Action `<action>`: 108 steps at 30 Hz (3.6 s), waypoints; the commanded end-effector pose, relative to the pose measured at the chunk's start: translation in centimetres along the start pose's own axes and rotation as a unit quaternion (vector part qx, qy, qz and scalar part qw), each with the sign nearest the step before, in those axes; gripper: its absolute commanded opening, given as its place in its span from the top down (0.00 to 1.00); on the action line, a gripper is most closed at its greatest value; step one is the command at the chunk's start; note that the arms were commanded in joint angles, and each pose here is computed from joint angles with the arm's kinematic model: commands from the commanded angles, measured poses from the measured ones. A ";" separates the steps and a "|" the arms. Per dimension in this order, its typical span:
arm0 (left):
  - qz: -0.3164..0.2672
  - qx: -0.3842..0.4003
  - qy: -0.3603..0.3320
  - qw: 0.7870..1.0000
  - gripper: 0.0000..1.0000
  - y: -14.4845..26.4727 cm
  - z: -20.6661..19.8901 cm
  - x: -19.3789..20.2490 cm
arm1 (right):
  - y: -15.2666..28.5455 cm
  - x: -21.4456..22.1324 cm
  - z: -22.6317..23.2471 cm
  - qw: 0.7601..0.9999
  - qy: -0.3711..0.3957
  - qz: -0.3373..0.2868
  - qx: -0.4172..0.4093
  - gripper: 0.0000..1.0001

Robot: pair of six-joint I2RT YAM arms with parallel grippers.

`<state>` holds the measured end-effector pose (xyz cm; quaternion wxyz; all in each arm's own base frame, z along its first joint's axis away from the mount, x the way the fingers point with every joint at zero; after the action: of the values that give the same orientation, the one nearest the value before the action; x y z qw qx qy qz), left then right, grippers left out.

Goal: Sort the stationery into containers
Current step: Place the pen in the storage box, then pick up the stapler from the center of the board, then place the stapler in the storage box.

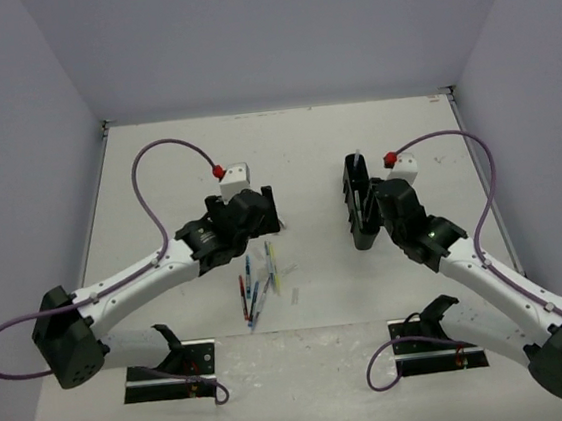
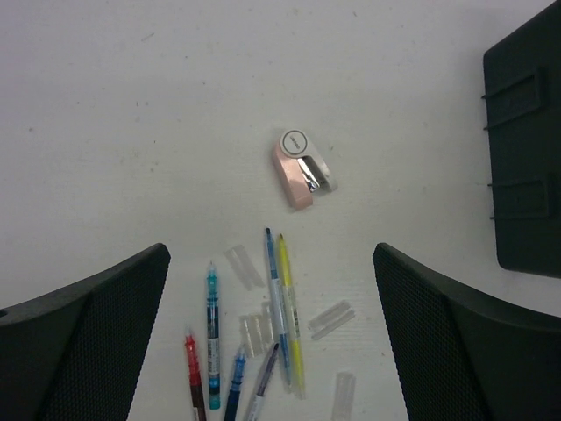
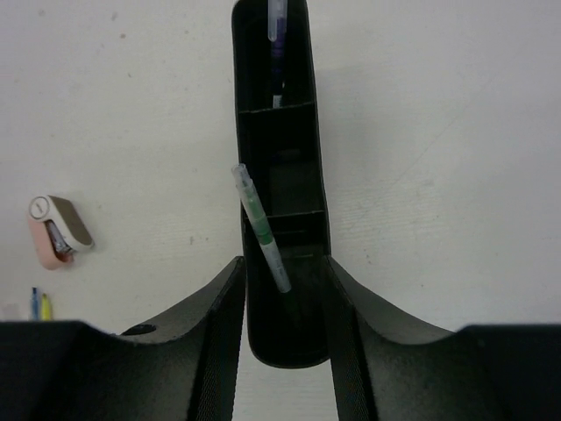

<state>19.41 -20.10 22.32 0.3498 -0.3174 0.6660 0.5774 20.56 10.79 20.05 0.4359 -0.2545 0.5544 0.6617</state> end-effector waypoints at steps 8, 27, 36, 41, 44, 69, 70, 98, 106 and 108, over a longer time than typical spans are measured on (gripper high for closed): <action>0.130 -0.168 0.034 0.977 0.04 -10.8 -7.0 1.5 | 5.7 -5.2 0.6 0.996 -0.018 -0.043 -0.073 0.44; 0.167 -0.151 0.029 0.974 0.70 -16.1 -5.8 6.7 | 6.3 -5.1 2.0 0.989 -0.009 -0.014 -0.148 0.44; 0.075 0.006 -0.057 0.996 1.00 -13.5 -6.3 3.4 | 6.7 -5.4 4.2 0.972 -0.027 0.026 -0.233 0.41; -0.131 0.245 -0.095 0.956 1.00 -6.8 -5.6 0.2 | 7.6 -7.8 6.9 0.942 -0.075 0.074 -0.319 0.24; -0.214 0.319 -0.116 0.916 1.00 -4.0 -4.7 0.5 | 7.1 -8.1 8.4 0.927 -0.085 0.092 -0.353 0.17; -0.248 0.417 -0.108 0.868 0.00 -0.5 -5.6 -1.0 | 2.8 -4.2 10.8 0.939 -0.040 0.130 -0.315 1.00; -0.234 0.390 -0.106 0.884 0.00 -0.9 -5.4 -1.3 | 2.4 -4.6 9.8 0.950 -0.044 0.119 -0.286 1.00; -0.147 0.284 -0.059 0.946 0.00 2.1 -0.9 -0.5 | -6.9 -6.0 0.5 0.998 0.032 0.011 -0.061 1.00; -0.147 0.283 -0.060 0.946 0.00 2.2 -0.7 -0.3 | -7.5 -4.4 0.3 0.997 0.025 0.035 -0.066 1.00; -0.146 0.283 -0.062 0.946 0.00 2.1 -0.7 -0.2 | -7.6 -4.4 0.2 0.997 0.025 0.037 -0.062 1.00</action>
<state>17.85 -20.62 23.63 0.5447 -0.2617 0.7236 0.3335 28.61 9.54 19.48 0.3688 -0.2652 0.5473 0.7029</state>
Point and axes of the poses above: each gripper's point midway between its finger pads, its own y axis back along the fingers, its own z axis along the line the jaws close on, x = y × z, the point moved 9 cm from there along y, back along the fingers, and after that the axes turned 7 degrees about -y, right-handed, at the moved point
